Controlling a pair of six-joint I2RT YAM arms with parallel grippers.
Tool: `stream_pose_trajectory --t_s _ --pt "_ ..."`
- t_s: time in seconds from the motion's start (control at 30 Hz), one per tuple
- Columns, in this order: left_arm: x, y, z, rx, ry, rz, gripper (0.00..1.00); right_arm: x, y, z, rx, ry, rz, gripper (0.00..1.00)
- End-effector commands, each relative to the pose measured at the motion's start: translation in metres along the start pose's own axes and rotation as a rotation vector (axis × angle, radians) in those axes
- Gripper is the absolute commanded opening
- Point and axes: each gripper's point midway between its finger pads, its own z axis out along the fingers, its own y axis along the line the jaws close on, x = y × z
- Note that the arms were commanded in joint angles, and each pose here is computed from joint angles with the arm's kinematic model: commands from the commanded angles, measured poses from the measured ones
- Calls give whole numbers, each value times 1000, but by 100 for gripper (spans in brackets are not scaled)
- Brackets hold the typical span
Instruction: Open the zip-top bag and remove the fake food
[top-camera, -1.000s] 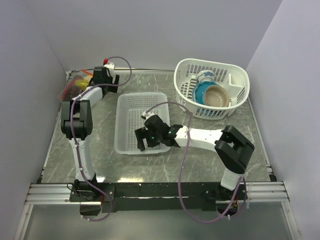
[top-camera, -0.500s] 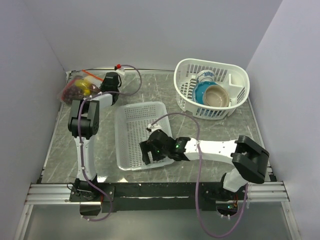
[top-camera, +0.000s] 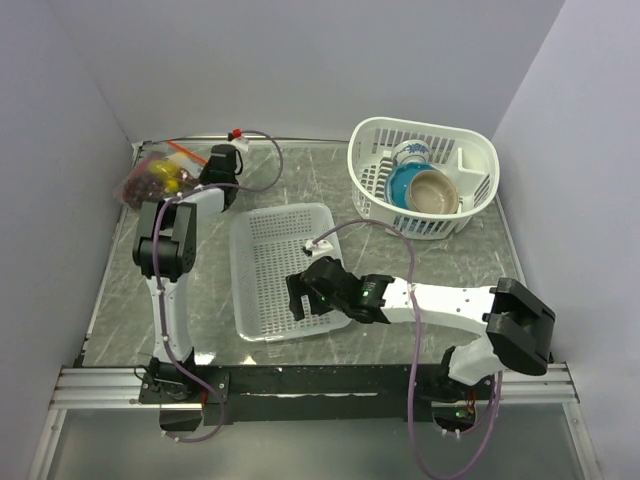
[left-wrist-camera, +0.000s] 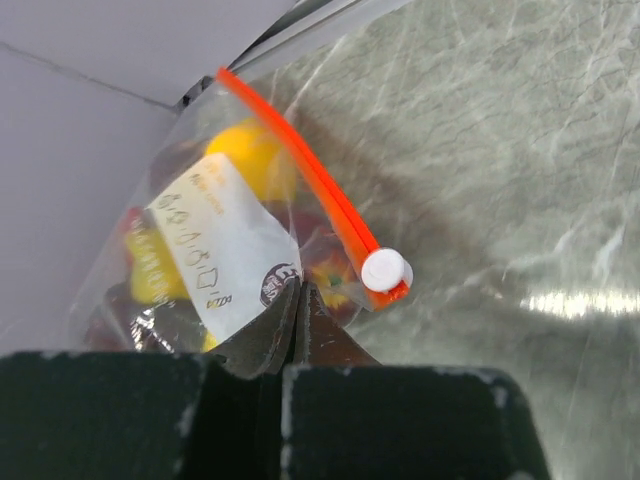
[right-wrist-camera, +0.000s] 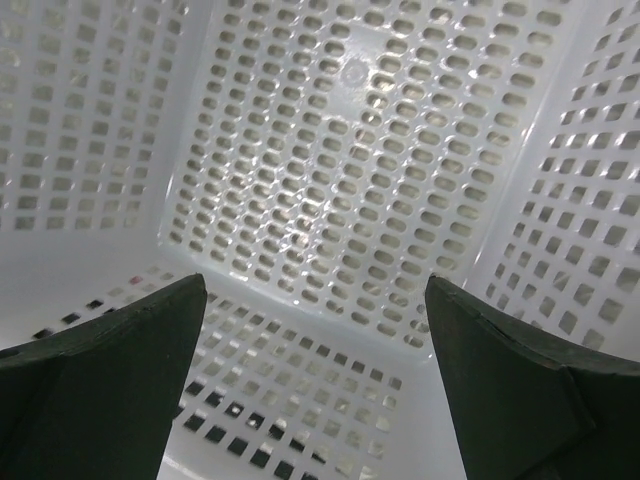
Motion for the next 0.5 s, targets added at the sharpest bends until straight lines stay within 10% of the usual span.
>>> stream_pose_trajectory --t_s 0.0,0.47 --pt "-53 49 -45 1 -92 -141 1 -19 -15 20 102 -82 -28 99" --pt "-99 116 -229 362 -189 -329 1 -19 -106 87 420 -102 171 98"
